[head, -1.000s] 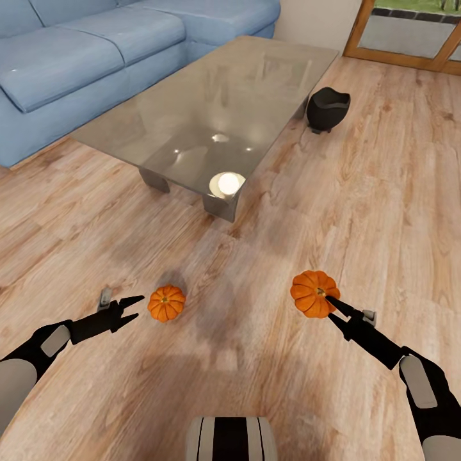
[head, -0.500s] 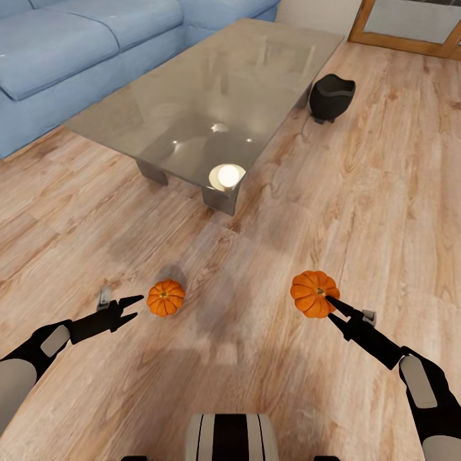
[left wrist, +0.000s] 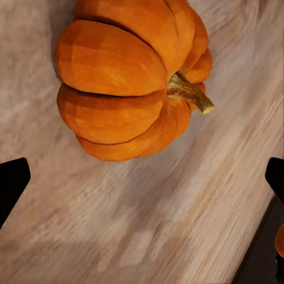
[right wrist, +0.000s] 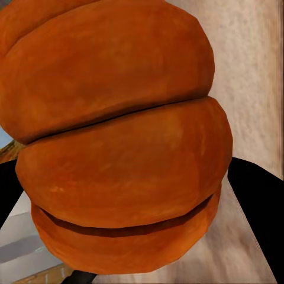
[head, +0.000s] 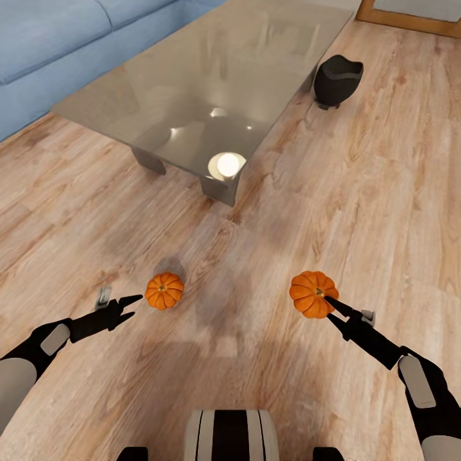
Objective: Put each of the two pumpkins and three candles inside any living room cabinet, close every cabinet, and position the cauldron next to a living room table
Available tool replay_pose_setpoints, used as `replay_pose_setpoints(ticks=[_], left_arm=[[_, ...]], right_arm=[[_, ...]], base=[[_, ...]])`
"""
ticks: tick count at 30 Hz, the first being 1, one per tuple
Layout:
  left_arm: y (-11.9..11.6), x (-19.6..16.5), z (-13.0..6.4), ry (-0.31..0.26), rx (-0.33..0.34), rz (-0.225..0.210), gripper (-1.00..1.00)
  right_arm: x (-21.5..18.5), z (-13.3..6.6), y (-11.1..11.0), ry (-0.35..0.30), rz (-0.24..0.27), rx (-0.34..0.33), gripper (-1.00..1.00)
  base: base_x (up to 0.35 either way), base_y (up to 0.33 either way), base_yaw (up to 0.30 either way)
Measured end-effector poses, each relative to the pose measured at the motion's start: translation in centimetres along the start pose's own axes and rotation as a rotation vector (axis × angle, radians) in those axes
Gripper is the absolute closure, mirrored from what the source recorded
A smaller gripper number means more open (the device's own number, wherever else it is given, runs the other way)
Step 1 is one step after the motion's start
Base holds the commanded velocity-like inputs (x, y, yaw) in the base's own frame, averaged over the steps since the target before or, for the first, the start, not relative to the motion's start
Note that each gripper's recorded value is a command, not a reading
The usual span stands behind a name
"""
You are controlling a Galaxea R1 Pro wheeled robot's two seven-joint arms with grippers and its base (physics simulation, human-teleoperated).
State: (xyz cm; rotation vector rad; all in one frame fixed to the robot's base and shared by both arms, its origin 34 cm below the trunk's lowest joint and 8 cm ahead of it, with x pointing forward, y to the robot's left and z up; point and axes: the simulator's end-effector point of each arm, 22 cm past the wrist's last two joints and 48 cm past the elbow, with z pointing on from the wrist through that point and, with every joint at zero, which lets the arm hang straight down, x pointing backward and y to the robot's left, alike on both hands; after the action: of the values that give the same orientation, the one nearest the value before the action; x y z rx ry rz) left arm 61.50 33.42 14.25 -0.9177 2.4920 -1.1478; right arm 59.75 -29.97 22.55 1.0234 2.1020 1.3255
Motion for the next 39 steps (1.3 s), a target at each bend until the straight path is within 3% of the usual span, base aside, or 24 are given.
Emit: replay_pose_setpoints(ticks=[16,26,39], left_arm=[[3.0,0.6,1.2,0.0,-0.055,0.009,-1.0],[5.3,1.7,1.9,0.02,-0.08,-0.009,-1.0],[5.2,1.6,1.9,0.019,-0.078,-0.01,-1.0]], right_arm=[[0.8,0.3,-2.8,0.013,0.027,0.038,1.0],[1.6,0.4,-5.2,0.025,0.047,0.072,1.0],[1.6,0.4,-5.1,0.025,0.048,0.071,1.0]], base=[[0.0,0.0,0.0],[0.0,0.0,0.0],[0.007,-0.03,0.0]])
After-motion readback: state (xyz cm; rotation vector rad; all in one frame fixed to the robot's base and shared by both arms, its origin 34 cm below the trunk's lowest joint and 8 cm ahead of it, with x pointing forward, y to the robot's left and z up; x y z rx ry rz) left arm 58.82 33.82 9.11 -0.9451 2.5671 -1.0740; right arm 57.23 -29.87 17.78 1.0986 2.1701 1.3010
